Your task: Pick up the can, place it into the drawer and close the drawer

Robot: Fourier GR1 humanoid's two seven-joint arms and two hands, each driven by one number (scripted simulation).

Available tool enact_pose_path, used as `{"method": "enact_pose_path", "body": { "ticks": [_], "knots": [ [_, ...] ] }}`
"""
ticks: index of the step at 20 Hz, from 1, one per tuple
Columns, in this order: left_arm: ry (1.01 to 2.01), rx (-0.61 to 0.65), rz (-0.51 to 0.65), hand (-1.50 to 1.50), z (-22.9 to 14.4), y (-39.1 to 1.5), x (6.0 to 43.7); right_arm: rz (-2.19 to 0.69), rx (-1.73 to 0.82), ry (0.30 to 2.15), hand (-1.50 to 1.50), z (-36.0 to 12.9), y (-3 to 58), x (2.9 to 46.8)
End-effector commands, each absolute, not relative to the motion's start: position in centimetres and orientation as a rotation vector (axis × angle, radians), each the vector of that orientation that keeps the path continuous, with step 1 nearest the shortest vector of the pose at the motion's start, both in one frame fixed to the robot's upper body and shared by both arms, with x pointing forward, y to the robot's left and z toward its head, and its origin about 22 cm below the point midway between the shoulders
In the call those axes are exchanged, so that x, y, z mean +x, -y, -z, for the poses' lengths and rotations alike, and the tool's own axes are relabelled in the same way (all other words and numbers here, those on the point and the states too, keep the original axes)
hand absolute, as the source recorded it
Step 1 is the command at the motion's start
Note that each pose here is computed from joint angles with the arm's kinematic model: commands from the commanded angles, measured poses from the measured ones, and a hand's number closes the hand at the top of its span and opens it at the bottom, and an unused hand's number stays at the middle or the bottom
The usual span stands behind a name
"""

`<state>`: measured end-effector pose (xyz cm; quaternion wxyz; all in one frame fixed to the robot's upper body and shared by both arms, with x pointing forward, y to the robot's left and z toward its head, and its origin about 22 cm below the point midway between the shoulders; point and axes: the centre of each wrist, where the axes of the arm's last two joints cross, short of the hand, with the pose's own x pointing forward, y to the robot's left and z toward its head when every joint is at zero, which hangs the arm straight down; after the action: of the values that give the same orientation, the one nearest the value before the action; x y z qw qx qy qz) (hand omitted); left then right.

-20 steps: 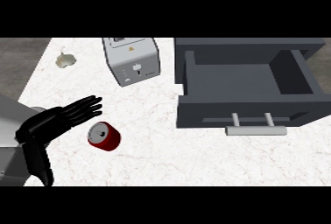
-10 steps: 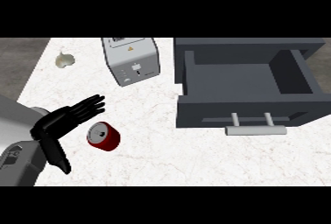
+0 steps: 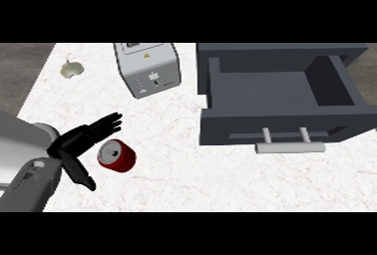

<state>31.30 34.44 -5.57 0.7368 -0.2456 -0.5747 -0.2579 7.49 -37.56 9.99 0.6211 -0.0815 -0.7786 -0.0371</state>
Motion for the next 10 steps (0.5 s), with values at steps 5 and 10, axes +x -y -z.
{"method": "enact_pose_path", "body": {
  "ticks": [5, 10],
  "knots": [
    [1.257, -0.654, 0.551, -1.50, 8.1, -34.4, 30.7, 0.090, -0.192, 1.798, -1.50, -11.1, 38.4, 9.1],
    [1.232, -0.651, 0.523, -1.50, 8.4, -35.0, 30.8, 0.089, -0.168, 1.808, -1.50, -11.2, 37.1, 7.1]
  ]
}}
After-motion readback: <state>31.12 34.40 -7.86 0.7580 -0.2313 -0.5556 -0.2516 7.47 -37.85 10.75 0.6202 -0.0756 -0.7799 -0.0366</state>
